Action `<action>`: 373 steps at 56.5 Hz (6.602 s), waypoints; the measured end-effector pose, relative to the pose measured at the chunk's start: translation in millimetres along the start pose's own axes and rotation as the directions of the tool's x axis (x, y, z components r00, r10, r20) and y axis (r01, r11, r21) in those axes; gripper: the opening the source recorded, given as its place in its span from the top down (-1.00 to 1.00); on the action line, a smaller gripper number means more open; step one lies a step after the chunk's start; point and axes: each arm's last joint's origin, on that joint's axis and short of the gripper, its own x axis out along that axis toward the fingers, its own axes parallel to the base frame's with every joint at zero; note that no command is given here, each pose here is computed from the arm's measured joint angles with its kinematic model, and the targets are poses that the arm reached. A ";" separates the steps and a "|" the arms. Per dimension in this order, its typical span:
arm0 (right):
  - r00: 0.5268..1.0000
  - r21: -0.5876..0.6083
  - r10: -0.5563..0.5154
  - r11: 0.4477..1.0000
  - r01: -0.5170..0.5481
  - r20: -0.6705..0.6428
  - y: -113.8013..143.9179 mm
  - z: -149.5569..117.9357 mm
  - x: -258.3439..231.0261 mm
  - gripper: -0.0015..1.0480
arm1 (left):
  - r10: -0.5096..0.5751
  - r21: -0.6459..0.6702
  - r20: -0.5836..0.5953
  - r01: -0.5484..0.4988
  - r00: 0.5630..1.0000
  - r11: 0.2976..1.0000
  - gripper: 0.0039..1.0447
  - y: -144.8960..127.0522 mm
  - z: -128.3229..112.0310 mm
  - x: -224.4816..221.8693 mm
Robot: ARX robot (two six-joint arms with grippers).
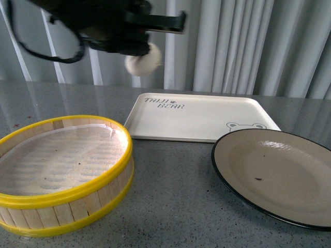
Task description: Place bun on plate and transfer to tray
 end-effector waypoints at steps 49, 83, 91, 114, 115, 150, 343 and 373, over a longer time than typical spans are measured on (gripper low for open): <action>1.000 0.000 0.000 1.000 0.000 0.000 0.0 0.0 0.0 -0.84 | -0.404 0.116 -0.157 0.423 0.901 0.899 0.93 -152.0 -36.4 85.5; 1.000 0.000 0.000 1.000 0.000 0.000 0.0 0.0 0.0 -0.84 | -0.428 0.218 -0.196 0.465 0.882 0.858 0.93 -188.9 -53.0 94.2; 1.000 0.000 0.000 1.000 0.000 0.000 0.0 0.0 0.0 -0.84 | -0.387 0.253 -0.183 0.424 0.904 0.870 0.93 -188.2 -51.1 97.9; 1.000 0.000 0.000 1.000 0.000 0.000 0.0 0.0 0.0 -0.84 | -0.390 0.306 -0.205 0.437 0.898 0.846 0.93 -189.5 -56.0 102.0; 1.000 0.000 0.000 1.000 0.000 0.000 0.0 0.0 0.0 -0.84 | -0.390 0.310 -0.206 0.438 0.897 0.844 0.93 -189.4 -56.6 102.0; 1.000 0.000 0.000 1.000 0.000 0.000 0.0 0.0 0.0 -0.84 | -0.379 0.366 -0.237 0.444 0.895 0.818 -0.43 -188.5 -63.8 102.2; 1.000 0.000 0.000 1.000 0.000 0.000 0.0 0.0 0.0 -0.84 | 0.415 -0.223 0.331 -0.357 0.848 0.907 0.93 28.8 -218.8 -227.4; 1.000 0.000 0.000 1.000 0.000 0.000 0.0 0.0 0.0 -0.84 | 0.414 -0.223 0.325 -0.357 0.850 0.907 0.63 23.5 -225.3 -236.7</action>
